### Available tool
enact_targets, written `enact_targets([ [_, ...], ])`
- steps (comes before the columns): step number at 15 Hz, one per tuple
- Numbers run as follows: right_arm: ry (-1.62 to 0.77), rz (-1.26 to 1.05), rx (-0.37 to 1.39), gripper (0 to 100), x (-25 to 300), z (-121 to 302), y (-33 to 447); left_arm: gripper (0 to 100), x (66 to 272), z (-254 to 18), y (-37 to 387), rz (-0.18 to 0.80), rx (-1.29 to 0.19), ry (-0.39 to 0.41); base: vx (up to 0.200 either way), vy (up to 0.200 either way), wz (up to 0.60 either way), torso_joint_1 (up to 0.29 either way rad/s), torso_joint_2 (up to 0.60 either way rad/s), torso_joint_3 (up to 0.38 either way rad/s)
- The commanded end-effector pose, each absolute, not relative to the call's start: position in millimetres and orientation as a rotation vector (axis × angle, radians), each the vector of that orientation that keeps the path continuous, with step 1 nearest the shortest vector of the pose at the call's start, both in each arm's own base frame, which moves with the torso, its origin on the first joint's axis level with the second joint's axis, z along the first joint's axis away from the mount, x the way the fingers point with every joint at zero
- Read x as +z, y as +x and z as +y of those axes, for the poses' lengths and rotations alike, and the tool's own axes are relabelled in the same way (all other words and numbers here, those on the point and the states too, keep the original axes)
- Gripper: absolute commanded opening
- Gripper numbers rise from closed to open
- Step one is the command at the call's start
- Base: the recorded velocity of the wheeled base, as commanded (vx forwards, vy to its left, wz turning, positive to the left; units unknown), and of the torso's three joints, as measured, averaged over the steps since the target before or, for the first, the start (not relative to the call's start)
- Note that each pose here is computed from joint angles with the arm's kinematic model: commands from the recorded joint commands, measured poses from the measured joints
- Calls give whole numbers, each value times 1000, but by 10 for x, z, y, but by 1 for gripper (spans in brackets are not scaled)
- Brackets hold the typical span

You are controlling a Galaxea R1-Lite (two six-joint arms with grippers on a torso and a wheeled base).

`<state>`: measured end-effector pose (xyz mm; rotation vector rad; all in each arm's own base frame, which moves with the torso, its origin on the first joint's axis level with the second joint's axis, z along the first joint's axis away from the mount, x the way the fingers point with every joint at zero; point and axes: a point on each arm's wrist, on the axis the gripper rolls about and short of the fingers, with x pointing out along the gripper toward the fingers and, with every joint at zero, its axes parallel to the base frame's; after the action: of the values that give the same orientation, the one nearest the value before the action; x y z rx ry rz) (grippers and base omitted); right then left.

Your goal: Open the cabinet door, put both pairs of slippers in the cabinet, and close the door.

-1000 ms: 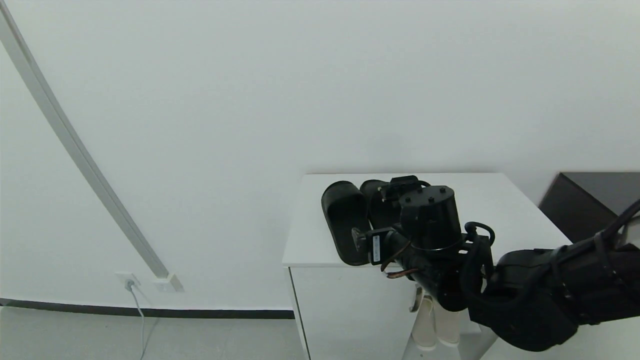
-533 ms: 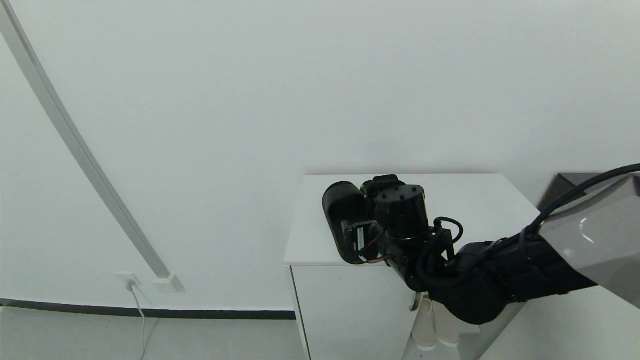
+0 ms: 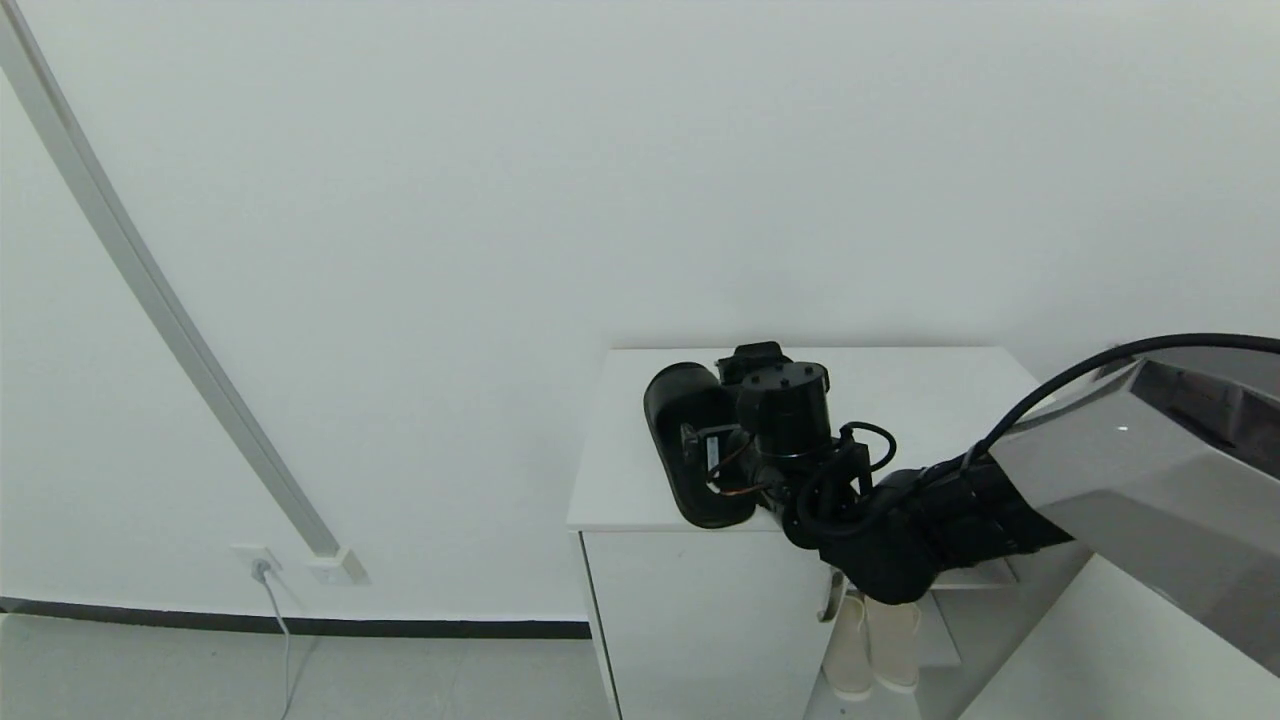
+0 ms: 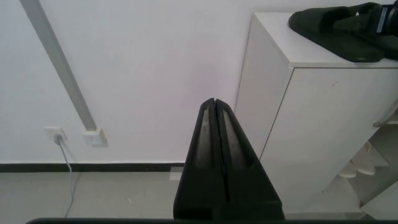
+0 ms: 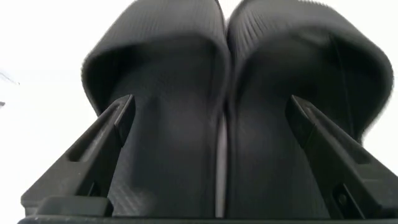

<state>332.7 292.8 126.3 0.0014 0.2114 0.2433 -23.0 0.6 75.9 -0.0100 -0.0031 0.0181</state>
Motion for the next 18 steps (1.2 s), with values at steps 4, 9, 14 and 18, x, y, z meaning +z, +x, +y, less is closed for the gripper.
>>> enact_targets([
  [4, -8, 215, 235, 100, 1150, 2987, 3432, 0, 759, 6, -229, -2, 20, -11, 0, 0, 0, 0, 0, 0],
  [9, 2, 200, 231, 0, 1157, 2997, 3455, 0, 759, 6, -229, -2, 20, -12, 0, 0, 0, 0, 0, 0],
  [14, 11, 175, 237, 0, 1340, 2949, 3362, 0, 759, 6, -229, -2, 20, -12, 0, 0, 0, 0, 0, 0],
  [18, 11, 177, 263, 0, 1549, 2787, 3080, 0, 759, 6, -229, -2, 20, -12, 0, 0, 0, 0, 0, 0],
])
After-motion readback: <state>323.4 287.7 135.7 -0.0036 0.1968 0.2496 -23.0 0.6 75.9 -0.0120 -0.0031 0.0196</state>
